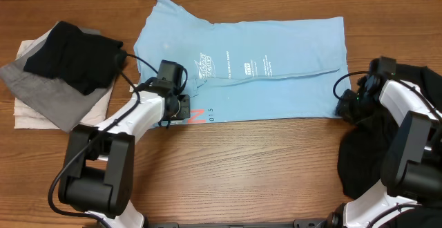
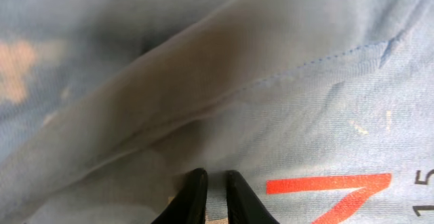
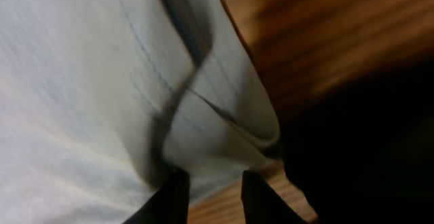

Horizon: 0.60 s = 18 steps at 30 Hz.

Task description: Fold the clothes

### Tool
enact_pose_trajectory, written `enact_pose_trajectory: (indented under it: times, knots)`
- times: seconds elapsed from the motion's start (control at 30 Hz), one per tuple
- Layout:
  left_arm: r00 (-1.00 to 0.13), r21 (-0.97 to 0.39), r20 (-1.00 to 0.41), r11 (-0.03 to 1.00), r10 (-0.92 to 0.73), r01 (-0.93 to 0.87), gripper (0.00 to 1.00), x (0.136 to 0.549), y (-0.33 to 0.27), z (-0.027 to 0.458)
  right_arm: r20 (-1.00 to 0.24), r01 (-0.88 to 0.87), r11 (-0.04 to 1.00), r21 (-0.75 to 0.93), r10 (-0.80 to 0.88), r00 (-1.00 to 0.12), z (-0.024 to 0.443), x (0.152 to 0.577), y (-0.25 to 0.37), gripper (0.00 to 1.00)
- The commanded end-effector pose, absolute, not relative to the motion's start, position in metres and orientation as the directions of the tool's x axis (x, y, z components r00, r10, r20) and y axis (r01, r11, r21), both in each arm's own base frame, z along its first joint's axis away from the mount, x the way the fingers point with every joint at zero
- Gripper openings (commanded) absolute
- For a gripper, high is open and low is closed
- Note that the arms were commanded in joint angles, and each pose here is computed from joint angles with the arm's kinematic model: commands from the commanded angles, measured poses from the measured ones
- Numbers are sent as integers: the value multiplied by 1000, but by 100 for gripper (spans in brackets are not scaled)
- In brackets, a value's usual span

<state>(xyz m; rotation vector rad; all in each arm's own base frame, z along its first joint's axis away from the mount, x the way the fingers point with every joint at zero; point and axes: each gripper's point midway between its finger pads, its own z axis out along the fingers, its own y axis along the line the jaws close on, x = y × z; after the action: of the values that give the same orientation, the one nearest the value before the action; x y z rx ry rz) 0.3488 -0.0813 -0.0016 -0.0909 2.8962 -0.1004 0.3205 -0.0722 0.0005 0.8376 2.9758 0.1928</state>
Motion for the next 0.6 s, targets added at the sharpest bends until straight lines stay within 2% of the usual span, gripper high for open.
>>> enact_pose_trajectory:
  times: [0.0,0.13,0.27,0.43,0.57]
  knots:
    - [-986,-73,-82,988,-144,-138,12,310,-60,-31,28,542,837,78,541,-840,-8,303,-73,27]
    - [-987,-114,4,981,-161,-160,9,291,-62,-33,67,601,799,-7,600,-797,-12,283,-79,22]
    - [-983,-87,85,982,-160,-168,4,270,-59,-33,96,604,797,-5,601,-793,-11,278,-76,14]
    - [-981,-66,130,986,-143,-153,4,258,-56,-32,84,573,810,126,567,-820,5,292,-59,15]
    - [-980,-57,139,987,-144,-153,4,255,-55,-32,-50,481,839,255,508,-860,41,323,-51,23]
